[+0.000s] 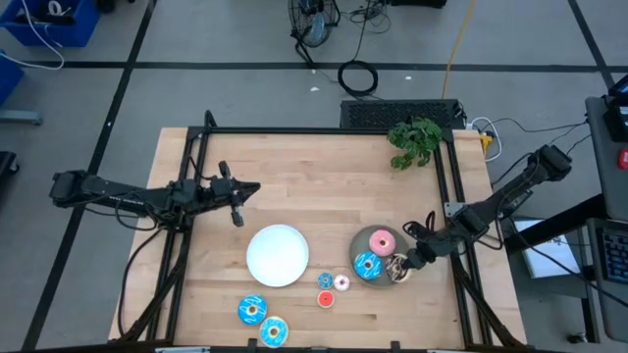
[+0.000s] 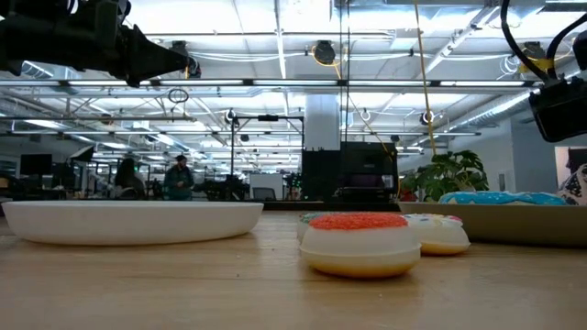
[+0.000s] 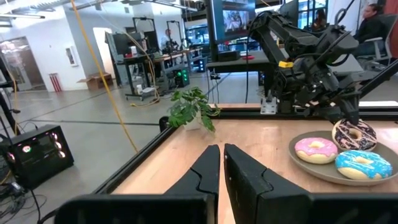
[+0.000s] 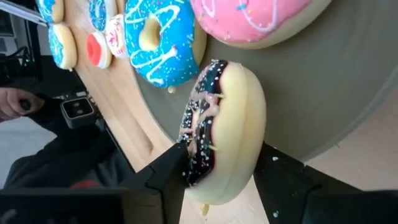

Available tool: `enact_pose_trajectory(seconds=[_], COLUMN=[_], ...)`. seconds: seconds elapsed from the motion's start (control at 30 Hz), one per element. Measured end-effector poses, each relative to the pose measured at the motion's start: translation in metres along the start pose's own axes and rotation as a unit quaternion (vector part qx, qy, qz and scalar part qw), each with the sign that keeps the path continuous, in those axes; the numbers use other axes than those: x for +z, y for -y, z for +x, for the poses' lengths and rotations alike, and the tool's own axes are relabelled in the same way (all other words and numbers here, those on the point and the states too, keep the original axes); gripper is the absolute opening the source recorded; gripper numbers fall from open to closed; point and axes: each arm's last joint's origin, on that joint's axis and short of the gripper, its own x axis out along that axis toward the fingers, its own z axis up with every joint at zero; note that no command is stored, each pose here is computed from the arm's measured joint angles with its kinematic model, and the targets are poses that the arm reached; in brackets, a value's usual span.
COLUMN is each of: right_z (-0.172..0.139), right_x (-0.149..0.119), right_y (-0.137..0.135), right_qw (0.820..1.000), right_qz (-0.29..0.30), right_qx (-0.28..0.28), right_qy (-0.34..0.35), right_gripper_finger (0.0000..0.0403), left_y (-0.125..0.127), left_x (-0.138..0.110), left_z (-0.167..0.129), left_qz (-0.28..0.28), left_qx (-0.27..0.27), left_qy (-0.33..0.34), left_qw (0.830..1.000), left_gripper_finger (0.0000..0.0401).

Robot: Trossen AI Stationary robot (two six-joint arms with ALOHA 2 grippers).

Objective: Pick & Place donuts
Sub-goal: Put the large black donut on the gray plate

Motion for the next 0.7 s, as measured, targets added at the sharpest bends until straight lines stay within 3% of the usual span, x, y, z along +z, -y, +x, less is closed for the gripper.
enact_pose_trajectory(seconds=[0.43,0.7], right_z=[-0.001,-0.019], right_x=[0.009,0.016], right_y=[0.001,-0.020], right_qw=[1.000,0.999], right_qz=[0.007,-0.019], right_qx=[-0.009,-0.038], right_qy=[-0.026,-0.016], right_gripper_finger=[0.0174,0.0174], left_y=[0.000,0.000], left_x=[0.000,0.000], left_z=[0.000,0.000], left_qz=[0.003,0.004], left_qx=[0.000,0.000], left_qy=[-0.002,-0.002], left_qw=[1.000,1.000], left_gripper_finger=[0.0031,0.0031])
